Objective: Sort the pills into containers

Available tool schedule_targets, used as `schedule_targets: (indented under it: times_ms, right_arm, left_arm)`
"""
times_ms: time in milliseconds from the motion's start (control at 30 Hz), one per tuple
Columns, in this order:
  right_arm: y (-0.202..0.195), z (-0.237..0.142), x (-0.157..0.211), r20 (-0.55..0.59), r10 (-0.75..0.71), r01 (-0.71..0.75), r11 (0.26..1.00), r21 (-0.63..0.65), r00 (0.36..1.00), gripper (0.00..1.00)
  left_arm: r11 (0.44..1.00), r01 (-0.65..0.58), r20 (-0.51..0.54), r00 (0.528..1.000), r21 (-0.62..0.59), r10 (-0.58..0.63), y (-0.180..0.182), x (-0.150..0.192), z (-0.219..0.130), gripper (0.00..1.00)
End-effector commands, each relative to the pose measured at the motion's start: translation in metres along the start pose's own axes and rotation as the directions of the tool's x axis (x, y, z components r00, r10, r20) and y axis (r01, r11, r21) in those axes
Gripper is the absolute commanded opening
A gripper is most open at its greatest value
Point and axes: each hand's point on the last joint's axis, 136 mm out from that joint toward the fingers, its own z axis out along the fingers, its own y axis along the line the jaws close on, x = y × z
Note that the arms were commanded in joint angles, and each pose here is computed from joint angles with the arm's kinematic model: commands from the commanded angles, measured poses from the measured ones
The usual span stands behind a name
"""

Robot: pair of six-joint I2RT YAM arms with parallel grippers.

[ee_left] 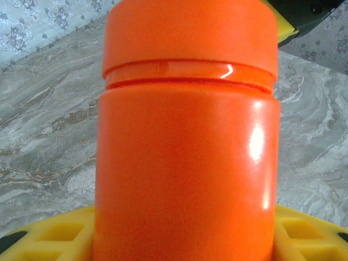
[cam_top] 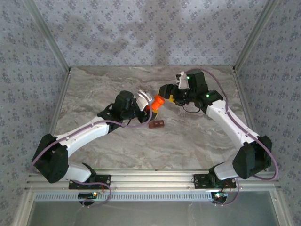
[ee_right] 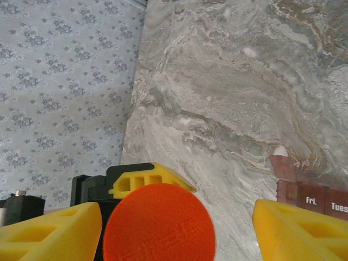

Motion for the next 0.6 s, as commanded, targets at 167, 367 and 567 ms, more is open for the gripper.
schedule_targets:
  times_ms: [167,367,567]
  right_arm:
    - [0.022,0.000,0.000,-0.007,-0.033,0.033,0.998,-0.053,0.999,0.73]
    - [0.022,0.002,0.005,-0.025,-0.037,0.035,0.997,-0.062,0.999,0.66]
    - [0.021,0.003,0.010,-0.046,-0.042,0.038,0.997,-0.067,0.998,0.68]
  left_arm:
    - [0.999,-0.044,0.058,0.997,0.022,0.043,-0.006,-0.025,-0.004,0.00]
    - [0.999,-0.048,0.066,0.997,0.015,0.047,-0.006,-0.028,-0.005,0.00]
    - [0.998,-0.055,0.075,0.996,0.010,0.054,-0.006,-0.031,-0.007,0.00]
